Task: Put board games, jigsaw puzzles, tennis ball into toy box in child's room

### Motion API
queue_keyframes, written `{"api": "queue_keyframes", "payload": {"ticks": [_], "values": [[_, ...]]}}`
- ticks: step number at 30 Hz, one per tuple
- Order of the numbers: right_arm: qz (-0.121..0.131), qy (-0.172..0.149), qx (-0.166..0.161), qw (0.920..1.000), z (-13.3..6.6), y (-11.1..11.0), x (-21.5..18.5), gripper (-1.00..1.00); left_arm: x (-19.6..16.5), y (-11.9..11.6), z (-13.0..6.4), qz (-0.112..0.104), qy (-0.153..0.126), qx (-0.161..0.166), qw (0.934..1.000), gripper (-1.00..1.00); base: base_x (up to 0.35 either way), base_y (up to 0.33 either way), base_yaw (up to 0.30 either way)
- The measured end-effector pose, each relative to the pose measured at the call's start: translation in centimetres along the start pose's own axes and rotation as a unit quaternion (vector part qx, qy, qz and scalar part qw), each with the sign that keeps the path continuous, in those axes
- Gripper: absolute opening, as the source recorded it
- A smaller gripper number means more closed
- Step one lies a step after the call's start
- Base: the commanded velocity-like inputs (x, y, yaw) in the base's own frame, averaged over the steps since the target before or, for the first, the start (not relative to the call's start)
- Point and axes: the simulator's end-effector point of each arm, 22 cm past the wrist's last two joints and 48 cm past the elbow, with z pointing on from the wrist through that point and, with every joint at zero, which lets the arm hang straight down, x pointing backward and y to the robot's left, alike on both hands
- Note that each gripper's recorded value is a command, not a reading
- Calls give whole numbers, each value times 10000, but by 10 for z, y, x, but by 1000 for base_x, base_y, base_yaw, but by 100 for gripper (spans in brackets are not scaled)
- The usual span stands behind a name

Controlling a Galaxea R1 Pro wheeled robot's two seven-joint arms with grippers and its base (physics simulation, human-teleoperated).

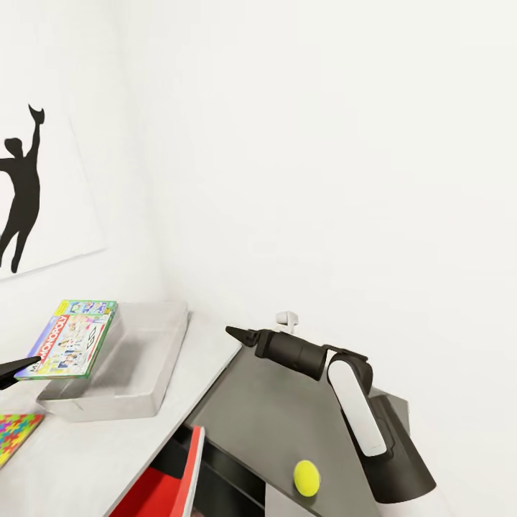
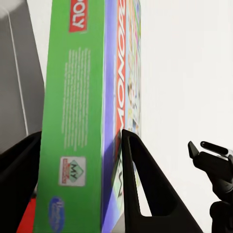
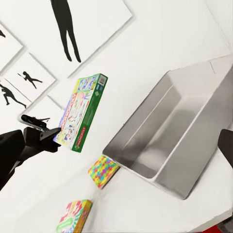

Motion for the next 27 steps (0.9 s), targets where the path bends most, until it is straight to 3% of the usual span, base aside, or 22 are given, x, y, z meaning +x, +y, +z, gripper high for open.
{"api": "queue_keyframes", "payload": {"ticks": [7,27], "values": [[-59,-195,-22,9998,0,1,-8,100,0,0,0,-1,-5,7,10000,-100,125,67,0],[-69,-213,-11,9997,0,0,-9,100,0,0,0,0,-8,11,10000,-100,57,57,0]]}}
